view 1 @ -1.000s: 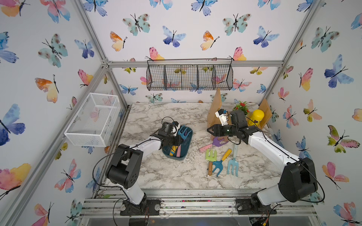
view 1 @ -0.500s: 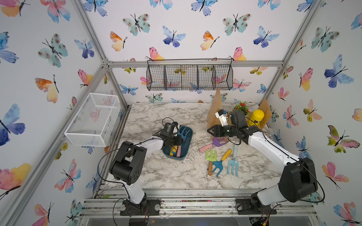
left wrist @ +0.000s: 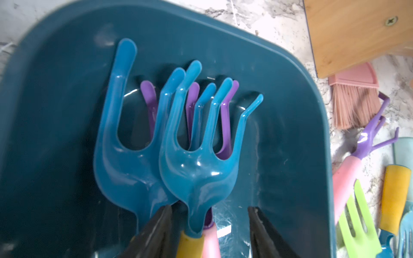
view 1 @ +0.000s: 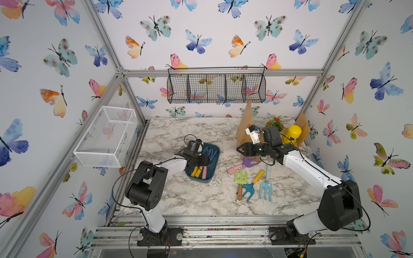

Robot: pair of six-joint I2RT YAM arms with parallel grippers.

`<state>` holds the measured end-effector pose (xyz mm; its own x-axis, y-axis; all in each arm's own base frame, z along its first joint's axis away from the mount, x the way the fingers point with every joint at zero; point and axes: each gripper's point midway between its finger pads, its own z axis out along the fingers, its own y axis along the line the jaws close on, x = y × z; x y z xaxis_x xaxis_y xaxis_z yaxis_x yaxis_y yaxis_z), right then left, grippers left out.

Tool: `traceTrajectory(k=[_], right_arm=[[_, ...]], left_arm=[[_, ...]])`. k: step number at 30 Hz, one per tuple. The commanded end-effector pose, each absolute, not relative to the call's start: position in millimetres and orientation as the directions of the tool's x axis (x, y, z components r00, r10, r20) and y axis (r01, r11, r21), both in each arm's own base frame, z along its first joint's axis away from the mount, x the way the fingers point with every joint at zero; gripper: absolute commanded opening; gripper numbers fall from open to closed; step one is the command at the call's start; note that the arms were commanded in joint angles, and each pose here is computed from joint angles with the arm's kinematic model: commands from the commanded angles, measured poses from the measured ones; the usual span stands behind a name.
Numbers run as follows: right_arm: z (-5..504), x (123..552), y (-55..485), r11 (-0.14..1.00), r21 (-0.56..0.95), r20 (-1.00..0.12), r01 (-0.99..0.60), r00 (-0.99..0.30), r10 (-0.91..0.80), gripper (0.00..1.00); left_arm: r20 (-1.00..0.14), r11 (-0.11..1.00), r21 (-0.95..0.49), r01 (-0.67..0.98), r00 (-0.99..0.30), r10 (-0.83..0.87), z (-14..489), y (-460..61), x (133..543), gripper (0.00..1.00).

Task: Put the rake into the storage box
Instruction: Place the rake in the storage box, then pick up the rake at the center of the board.

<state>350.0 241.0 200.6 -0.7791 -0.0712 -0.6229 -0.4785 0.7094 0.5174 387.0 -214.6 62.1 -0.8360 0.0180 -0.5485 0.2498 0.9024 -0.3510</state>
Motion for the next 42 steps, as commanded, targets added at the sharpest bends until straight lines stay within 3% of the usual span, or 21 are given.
traceTrajectory(k=[1, 8, 14, 21, 29, 33, 42], right_arm=[[195.3, 349.2, 231.5, 0.752, 0.489, -0.617, -0.442, -0.785, -0.06, 0.5], [140.9, 350.8, 181.2, 0.929, 0.32, -0.491, -0.187, -0.871, -0.006, 0.51], [97.2, 328.0, 169.8, 0.945, 0.315, -0.363, -0.086, -0.931, 0.036, 0.51], [87.7, 318.5, 190.2, 0.901, 0.422, -0.29, -0.1, -0.957, 0.03, 0.53], [59.8, 322.6, 219.1, 0.84, 0.542, -0.107, 0.021, -0.99, 0.093, 0.61], [66.2, 342.1, 225.5, 0.828, 0.56, -0.138, 0.038, -0.981, 0.138, 0.64], [53.0, 360.5, 211.6, 0.88, 0.452, -0.128, 0.148, -0.965, 0.228, 0.65]], left_arm=[[-0.588, 0.935, -0.291, 0.2, -0.809, -0.01, 81.7, -203.0, 398.2, 0.57], [-0.735, 0.946, -0.238, 0.221, -0.678, -0.026, 157.8, -193.1, 414.7, 0.57], [-0.82, 0.925, -0.256, 0.28, -0.569, -0.055, 213.0, -198.4, 419.1, 0.58], [-0.818, 0.919, -0.27, 0.288, -0.571, -0.062, 211.5, -200.7, 417.3, 0.59], [-0.821, 0.915, -0.269, 0.3, -0.568, -0.055, 211.7, -201.4, 414.8, 0.58], [-0.824, 0.914, -0.266, 0.306, -0.564, -0.052, 212.0, -200.9, 412.8, 0.58], [-0.829, 0.918, -0.257, 0.302, -0.556, -0.05, 212.4, -198.3, 412.4, 0.58]])
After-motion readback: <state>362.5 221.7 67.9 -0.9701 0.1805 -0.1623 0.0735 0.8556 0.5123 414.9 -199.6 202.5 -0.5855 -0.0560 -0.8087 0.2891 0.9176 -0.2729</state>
